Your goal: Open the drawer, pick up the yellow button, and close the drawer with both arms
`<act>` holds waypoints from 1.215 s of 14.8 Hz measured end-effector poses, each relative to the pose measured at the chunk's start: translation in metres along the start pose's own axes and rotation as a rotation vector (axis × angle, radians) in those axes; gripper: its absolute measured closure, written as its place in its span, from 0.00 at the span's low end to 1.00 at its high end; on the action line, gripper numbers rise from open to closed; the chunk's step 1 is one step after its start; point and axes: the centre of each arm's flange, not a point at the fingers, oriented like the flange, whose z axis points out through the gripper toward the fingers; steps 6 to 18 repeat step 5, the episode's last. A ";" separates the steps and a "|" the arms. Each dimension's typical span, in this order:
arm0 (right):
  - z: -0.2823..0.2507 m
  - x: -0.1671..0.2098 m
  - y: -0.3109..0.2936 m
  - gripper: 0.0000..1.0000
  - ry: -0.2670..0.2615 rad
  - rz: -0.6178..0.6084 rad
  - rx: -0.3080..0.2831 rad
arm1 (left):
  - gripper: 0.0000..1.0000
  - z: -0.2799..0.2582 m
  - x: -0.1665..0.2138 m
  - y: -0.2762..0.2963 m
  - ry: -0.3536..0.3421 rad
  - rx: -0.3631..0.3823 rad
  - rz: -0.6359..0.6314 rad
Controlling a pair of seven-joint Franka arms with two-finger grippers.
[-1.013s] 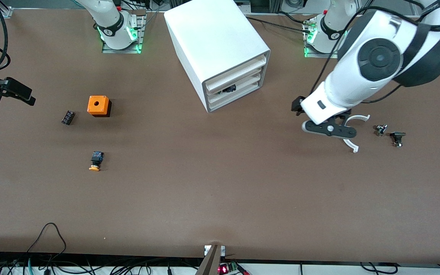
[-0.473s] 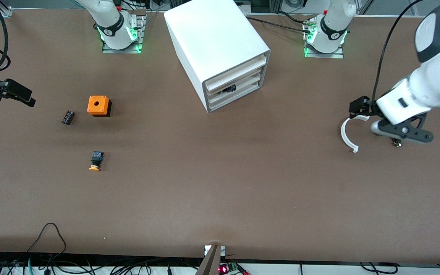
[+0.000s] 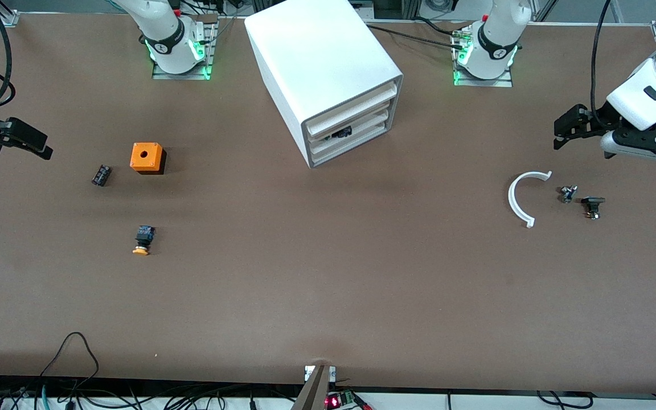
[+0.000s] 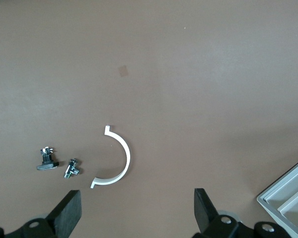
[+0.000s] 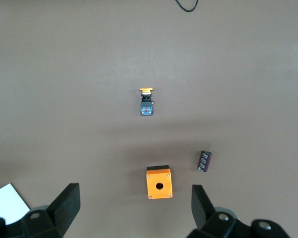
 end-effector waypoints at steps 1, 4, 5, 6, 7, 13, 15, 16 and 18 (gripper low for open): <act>0.000 0.000 0.000 0.00 0.000 0.000 0.000 | 0.00 0.004 -0.002 0.000 -0.019 -0.002 0.000; 0.000 0.000 0.000 0.00 0.000 0.000 0.000 | 0.00 0.013 -0.001 0.001 -0.045 -0.005 0.003; 0.000 0.000 0.000 0.00 0.000 0.000 0.000 | 0.00 0.014 0.000 0.002 -0.049 -0.006 0.004; 0.000 0.000 0.000 0.00 0.000 0.000 0.000 | 0.00 0.014 0.000 0.002 -0.049 -0.006 0.004; 0.000 0.000 0.000 0.00 0.000 0.000 0.000 | 0.00 0.014 0.000 0.002 -0.049 -0.006 0.004; 0.000 0.000 0.000 0.00 0.000 0.000 0.000 | 0.00 0.014 0.000 0.002 -0.049 -0.006 0.004; 0.000 0.000 0.000 0.00 0.000 0.000 0.000 | 0.00 0.014 0.000 0.002 -0.049 -0.006 0.004; 0.000 0.000 0.000 0.00 0.000 0.000 0.000 | 0.00 0.014 0.000 0.002 -0.049 -0.006 0.004; 0.000 0.000 0.000 0.00 0.000 0.000 0.000 | 0.00 0.014 0.000 0.002 -0.049 -0.006 0.004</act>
